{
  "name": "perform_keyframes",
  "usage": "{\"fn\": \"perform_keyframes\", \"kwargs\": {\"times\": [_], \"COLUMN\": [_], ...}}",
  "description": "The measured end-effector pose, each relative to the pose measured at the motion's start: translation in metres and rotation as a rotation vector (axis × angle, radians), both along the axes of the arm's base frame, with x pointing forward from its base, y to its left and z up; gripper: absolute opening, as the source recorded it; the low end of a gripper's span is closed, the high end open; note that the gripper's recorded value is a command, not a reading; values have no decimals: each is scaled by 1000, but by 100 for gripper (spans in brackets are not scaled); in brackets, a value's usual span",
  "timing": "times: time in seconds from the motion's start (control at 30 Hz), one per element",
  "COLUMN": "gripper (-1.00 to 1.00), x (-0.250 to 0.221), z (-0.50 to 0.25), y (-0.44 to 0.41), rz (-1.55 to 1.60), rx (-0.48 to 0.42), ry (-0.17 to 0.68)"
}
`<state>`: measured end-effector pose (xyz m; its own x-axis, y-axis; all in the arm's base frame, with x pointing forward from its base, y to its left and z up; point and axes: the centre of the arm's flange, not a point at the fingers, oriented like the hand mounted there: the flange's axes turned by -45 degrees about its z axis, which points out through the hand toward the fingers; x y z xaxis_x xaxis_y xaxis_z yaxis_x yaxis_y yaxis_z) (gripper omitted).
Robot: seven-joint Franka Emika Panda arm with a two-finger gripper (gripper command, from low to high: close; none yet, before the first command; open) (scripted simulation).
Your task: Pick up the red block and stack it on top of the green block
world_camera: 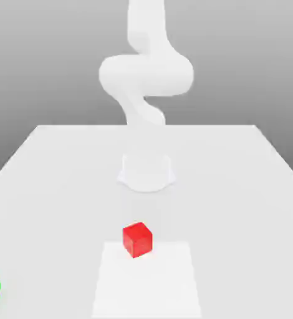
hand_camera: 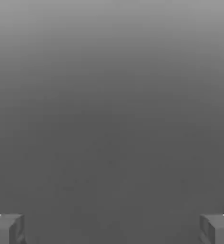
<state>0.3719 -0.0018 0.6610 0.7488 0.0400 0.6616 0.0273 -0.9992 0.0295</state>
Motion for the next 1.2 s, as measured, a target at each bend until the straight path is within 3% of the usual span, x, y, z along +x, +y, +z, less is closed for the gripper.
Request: {"fn": "perform_keyframes", "kwargs": {"times": [0.13,0.3,0.6,0.77,0.8,1.2], "gripper": [0,0,0,0,-100,-100], "x": [32,38,-38,-49,-50,-48], "z": [-99,-225,-452,-506,-514,-481], "y": [-4,-11,-18,-19,-19,-19], "rz": [79,193,453,474,474,474], "rx": [-67,-128,-171,-176,-176,-173], "ry": [148,333,681,709,709,710]}}
